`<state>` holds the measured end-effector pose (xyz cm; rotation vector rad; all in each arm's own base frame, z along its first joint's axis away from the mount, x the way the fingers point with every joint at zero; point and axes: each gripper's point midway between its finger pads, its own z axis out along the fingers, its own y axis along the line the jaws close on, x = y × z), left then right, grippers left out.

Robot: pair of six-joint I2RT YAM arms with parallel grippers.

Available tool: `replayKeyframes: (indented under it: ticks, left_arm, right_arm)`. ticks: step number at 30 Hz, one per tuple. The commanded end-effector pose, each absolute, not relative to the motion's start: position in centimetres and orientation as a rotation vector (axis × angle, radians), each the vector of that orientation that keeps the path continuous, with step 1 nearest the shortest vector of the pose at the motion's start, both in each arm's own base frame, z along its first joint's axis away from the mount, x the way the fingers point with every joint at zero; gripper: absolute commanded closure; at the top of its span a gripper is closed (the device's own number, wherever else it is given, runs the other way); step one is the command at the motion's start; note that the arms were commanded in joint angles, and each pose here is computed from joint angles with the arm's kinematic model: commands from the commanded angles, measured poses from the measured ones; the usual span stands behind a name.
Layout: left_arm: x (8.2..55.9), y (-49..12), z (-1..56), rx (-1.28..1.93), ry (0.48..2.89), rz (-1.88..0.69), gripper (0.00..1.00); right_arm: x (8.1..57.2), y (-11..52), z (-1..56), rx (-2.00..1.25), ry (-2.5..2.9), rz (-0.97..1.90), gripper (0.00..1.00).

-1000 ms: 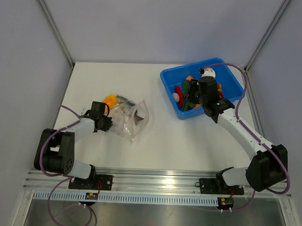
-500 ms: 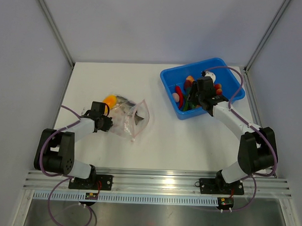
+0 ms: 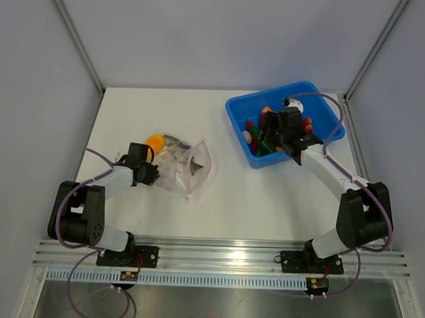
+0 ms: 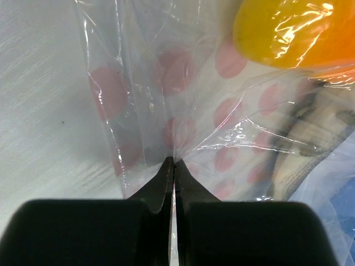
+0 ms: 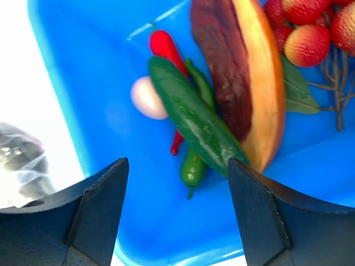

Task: Open the zip-top bag and remove the fake food
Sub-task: Place the fake vegetable in the bin, then pick up the fake fish from the zipper food storage bag.

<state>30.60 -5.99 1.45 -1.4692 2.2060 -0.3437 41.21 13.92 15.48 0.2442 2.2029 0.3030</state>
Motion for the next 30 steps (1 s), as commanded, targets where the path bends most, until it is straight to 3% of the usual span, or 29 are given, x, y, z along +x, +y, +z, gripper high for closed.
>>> replayKeyframes:
  ticks: [1,14,19,30]
  left_arm:
    - [31.0,-6.3,1.7,-1.444,2.227,-0.370,1.00]
    - [31.1,-6.6,1.6,-1.429,2.244,-0.379,1.00]
    - [31.2,-6.9,1.5,-1.415,2.266,-0.392,1.00]
    - [31.3,-7.2,1.6,-1.407,2.277,-0.413,1.00]
  right_arm:
    - [41.1,16.0,19.6,0.175,2.080,0.407,0.21]
    - [34.1,29.1,22.0,-0.522,1.927,0.680,0.29]
    - [32.0,33.5,20.0,-0.675,1.978,0.776,0.32]
    - [31.5,37.8,13.7,-0.839,2.096,0.605,0.32]
